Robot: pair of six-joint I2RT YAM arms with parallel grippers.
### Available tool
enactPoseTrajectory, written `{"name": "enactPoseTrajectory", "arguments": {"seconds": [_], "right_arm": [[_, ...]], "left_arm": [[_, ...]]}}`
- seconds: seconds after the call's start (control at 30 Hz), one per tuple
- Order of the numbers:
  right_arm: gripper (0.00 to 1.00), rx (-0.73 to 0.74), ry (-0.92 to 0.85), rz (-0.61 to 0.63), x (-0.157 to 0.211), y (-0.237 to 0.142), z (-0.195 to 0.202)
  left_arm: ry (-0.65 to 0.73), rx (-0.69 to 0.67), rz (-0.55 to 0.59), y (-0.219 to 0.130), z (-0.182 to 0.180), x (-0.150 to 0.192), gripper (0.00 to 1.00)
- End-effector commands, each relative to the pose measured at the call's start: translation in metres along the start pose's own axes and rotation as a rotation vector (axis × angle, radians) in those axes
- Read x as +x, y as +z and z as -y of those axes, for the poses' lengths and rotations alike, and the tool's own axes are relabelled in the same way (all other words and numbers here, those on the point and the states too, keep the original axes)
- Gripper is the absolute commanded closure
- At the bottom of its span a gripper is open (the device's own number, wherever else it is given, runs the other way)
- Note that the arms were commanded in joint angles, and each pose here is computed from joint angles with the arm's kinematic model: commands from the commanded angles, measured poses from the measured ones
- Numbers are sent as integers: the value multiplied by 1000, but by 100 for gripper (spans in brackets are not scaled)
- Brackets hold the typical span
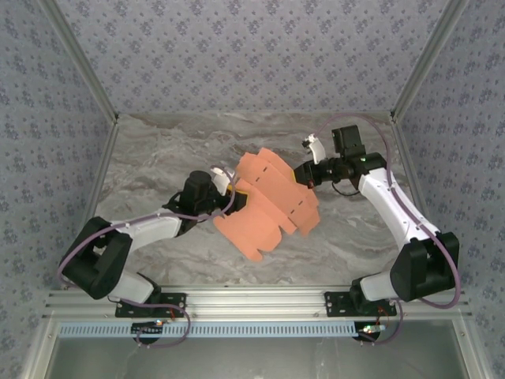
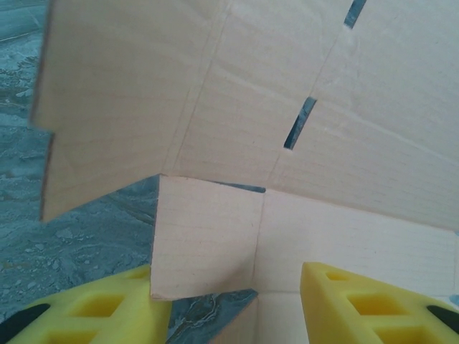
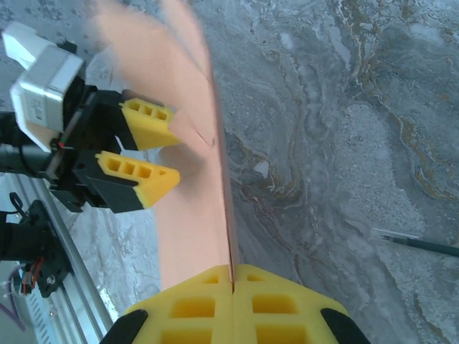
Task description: Fold the paper box
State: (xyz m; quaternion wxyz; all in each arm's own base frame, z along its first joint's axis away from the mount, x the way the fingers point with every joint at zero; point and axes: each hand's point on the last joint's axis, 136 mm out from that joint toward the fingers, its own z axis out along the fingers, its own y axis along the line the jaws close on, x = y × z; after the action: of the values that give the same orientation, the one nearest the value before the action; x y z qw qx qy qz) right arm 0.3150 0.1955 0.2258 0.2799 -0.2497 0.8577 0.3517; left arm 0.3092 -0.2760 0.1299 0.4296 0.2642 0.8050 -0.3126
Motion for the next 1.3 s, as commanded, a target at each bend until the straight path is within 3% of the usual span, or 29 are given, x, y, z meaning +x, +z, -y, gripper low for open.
{"name": "enactPoseTrajectory", "arguments": {"seconds": [0.0,0.3,0.63,0.8,1.1,1.27], "right_arm": [[100,-82,-10,58,-14,-5,-16],[100,-76,-8,47,-11,-6,-15],[100,-50,-27,32,-9,-4,-12],[100,-47,-17,11,-5,-2,-10],[100,-49,-23,7,-7,2,-11],[100,-43,-22,7,-7,2,-11]], "left_arm": [[48,46,5,6,11,1,51],[101,-17,0,11,-3,6,50],[137,-115,56,-22,-24,-19,40],[131,-72,52,-29,-25,-33,35],[144,23,24,-5,-19,-42,28],[150,94,26,3,-5,-39,35]]}}
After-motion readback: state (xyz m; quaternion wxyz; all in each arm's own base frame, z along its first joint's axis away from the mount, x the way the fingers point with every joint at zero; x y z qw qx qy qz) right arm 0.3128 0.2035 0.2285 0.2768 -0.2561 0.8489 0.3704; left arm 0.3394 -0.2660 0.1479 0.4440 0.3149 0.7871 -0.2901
